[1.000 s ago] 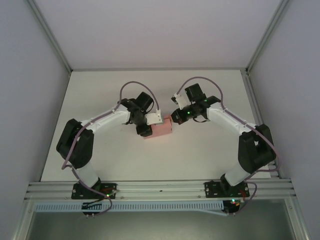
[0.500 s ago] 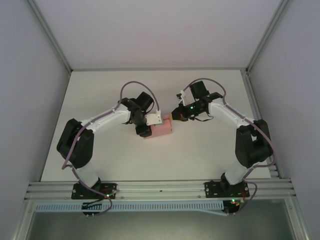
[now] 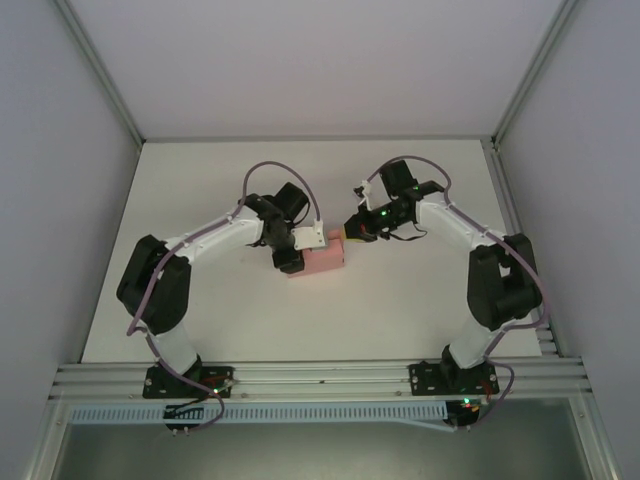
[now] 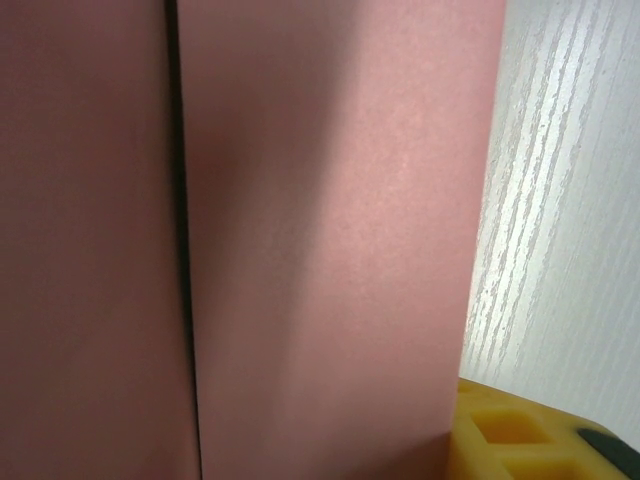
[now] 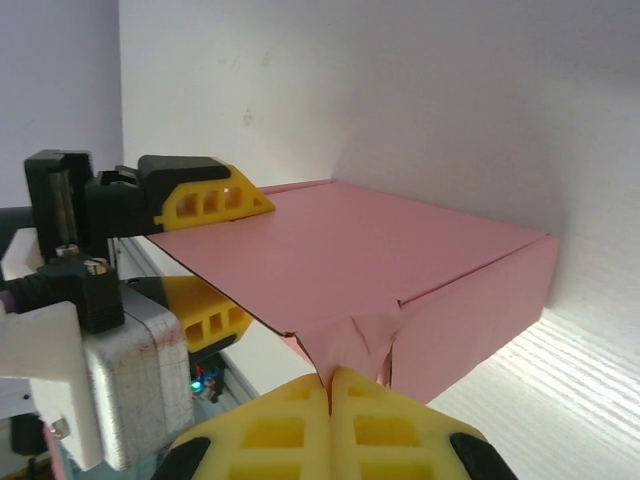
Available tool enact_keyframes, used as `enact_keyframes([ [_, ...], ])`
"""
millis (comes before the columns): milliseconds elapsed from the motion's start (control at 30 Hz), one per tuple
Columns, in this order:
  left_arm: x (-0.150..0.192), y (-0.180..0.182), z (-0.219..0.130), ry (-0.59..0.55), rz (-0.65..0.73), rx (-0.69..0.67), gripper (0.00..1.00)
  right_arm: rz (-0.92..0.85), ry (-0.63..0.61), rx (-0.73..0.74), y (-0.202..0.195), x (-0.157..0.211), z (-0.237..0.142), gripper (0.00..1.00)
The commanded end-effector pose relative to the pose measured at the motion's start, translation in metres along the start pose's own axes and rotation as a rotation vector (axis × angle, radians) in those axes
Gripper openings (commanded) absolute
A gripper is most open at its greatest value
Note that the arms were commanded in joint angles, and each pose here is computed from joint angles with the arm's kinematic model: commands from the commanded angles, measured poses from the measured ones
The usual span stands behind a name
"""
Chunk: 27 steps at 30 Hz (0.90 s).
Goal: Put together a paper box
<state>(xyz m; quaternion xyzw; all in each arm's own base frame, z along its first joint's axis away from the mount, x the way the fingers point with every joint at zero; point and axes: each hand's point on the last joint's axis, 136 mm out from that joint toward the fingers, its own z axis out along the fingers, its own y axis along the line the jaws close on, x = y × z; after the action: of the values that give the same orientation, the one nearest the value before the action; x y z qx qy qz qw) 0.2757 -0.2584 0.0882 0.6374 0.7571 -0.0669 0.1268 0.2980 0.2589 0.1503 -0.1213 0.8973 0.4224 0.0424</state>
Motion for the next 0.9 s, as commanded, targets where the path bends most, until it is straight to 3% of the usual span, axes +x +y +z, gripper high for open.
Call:
enact_keyframes([
  [0, 0.001, 0.009, 0.009, 0.019, -0.007, -0.016, 0.45, -0.114, 0.02, 0.065, 0.002, 0.015, -0.005, 0.0],
  [300, -0.006, 0.014, 0.004, -0.003, -0.027, -0.033, 0.47, -0.246, -0.151, 0.155, -0.02, 0.02, 0.021, 0.0],
  [733, -0.006, 0.015, -0.001, -0.015, -0.044, -0.055, 0.48, -0.389, -0.114, 0.446, -0.066, 0.056, 0.021, 0.0],
  [867, -0.007, 0.016, -0.002, -0.021, -0.046, -0.061, 0.49, -0.401, -0.149, 0.442, -0.062, 0.051, 0.019, 0.0],
])
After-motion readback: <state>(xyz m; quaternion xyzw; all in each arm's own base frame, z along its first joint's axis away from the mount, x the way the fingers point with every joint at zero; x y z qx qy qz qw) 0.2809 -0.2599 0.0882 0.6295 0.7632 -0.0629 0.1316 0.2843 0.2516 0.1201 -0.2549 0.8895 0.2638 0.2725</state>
